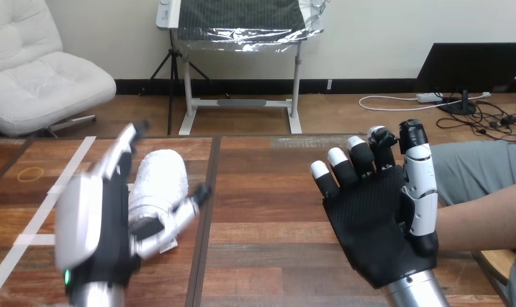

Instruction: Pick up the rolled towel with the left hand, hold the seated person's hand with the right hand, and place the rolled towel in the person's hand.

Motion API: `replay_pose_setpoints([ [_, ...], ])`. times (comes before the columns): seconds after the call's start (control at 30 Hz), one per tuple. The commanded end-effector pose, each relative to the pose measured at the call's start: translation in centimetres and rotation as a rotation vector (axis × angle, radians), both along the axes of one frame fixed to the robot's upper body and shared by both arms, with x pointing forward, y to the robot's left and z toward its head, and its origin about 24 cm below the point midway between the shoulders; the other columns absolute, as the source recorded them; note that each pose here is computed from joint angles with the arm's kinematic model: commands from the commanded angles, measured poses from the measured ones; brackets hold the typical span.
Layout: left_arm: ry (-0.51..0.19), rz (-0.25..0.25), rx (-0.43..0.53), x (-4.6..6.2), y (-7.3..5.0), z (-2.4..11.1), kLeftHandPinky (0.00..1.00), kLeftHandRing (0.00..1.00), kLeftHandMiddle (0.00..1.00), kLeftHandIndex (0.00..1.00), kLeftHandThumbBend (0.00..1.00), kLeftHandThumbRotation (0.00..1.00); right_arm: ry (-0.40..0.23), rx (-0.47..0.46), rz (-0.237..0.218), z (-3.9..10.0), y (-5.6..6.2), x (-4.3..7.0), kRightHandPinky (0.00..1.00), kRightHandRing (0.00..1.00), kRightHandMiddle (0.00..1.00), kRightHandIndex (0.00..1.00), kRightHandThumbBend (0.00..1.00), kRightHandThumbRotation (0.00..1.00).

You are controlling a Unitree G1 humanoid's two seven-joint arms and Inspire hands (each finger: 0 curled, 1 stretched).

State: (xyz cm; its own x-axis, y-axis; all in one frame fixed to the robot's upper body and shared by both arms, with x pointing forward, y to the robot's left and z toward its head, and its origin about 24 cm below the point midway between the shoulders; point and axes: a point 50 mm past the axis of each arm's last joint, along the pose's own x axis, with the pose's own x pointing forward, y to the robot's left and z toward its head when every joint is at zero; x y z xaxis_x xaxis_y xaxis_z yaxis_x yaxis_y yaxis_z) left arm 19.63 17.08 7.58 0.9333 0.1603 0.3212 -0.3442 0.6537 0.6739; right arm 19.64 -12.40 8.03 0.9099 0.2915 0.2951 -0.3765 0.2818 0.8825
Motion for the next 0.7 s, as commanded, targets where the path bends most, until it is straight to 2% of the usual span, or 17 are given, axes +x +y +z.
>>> replay_pose_setpoints([
  [0.0, -0.145, 0.053, 0.102, 2.3, -0.6, 3.3, 0.79, 0.84, 0.88, 0.90, 0.85, 0.68, 0.064, 0.085, -0.039, -1.3, 0.2, -1.4, 0.15, 0.23, 0.32, 0.34, 0.52, 0.32],
  [0.37, -0.113, 0.113, 0.204, 4.1, -0.6, 2.8, 0.85, 0.87, 0.89, 0.91, 0.84, 0.72, 0.069, 0.085, -0.040, -1.4, 0.1, -1.4, 0.16, 0.24, 0.32, 0.35, 0.53, 0.31],
  [0.67, -0.095, 0.132, 0.237, 5.3, -0.5, 2.5, 0.88, 0.89, 0.89, 0.91, 0.82, 0.70, 0.081, 0.074, -0.044, -1.4, 0.1, -1.4, 0.15, 0.23, 0.32, 0.34, 0.55, 0.30],
])
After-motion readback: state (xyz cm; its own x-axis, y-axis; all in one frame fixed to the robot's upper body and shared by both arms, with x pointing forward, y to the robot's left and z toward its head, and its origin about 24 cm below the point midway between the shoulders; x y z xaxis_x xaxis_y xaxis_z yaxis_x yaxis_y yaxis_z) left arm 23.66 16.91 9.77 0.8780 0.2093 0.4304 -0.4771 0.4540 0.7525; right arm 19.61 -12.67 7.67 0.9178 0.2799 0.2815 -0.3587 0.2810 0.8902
